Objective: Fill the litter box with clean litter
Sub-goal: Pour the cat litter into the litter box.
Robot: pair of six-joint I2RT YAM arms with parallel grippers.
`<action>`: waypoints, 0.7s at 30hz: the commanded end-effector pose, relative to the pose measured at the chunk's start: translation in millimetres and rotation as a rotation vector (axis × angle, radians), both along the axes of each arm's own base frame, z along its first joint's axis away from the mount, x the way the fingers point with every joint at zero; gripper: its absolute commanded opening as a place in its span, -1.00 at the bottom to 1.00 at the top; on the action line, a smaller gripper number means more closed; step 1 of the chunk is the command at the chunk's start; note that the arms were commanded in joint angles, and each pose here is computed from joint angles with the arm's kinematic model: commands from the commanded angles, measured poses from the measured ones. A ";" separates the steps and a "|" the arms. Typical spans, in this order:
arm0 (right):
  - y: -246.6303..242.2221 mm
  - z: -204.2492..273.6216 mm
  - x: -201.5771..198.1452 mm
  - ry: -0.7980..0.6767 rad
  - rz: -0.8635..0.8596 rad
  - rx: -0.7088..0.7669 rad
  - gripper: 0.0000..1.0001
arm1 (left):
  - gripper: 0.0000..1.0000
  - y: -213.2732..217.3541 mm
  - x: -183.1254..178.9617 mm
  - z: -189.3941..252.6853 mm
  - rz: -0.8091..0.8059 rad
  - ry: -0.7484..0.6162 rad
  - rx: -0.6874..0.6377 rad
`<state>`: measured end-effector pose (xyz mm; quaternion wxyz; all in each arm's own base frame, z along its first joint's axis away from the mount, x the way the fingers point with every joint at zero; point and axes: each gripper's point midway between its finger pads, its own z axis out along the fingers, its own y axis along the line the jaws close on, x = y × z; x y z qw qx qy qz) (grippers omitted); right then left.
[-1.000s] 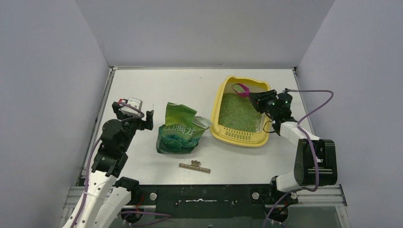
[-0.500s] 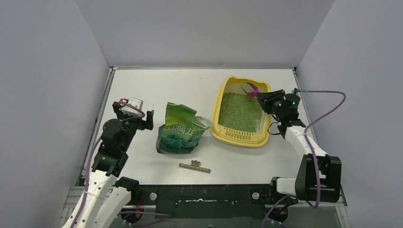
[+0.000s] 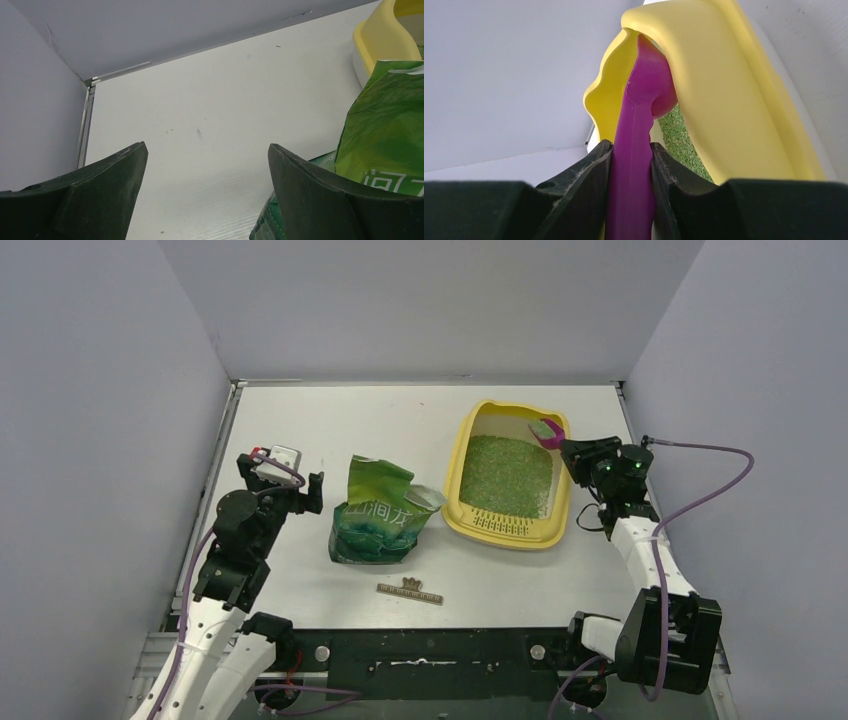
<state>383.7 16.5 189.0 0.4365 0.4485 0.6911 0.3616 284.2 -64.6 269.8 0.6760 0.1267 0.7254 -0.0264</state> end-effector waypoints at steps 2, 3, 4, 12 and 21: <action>0.4 28.6 -2.7 -0.084 0.018 -0.035 -1.00 | 0.78 0.9 1.0 29.3 0.001 -0.082 -0.016; 1.1 27.8 -3.5 -0.081 0.021 -0.033 -1.00 | 0.78 0.7 1.3 28.7 0.001 -0.080 -0.016; 1.4 27.1 -4.3 -0.077 0.023 -0.032 -1.00 | 0.78 0.7 1.4 28.6 0.001 -0.080 -0.016; 13.3 31.4 6.1 -0.069 0.082 -0.045 -1.00 | 0.78 -0.1 2.8 27.1 -0.002 -0.075 -0.014; 16.3 20.1 -3.8 -0.017 0.098 -0.088 -1.00 | 0.78 1.0 2.1 27.0 0.003 -0.075 -0.014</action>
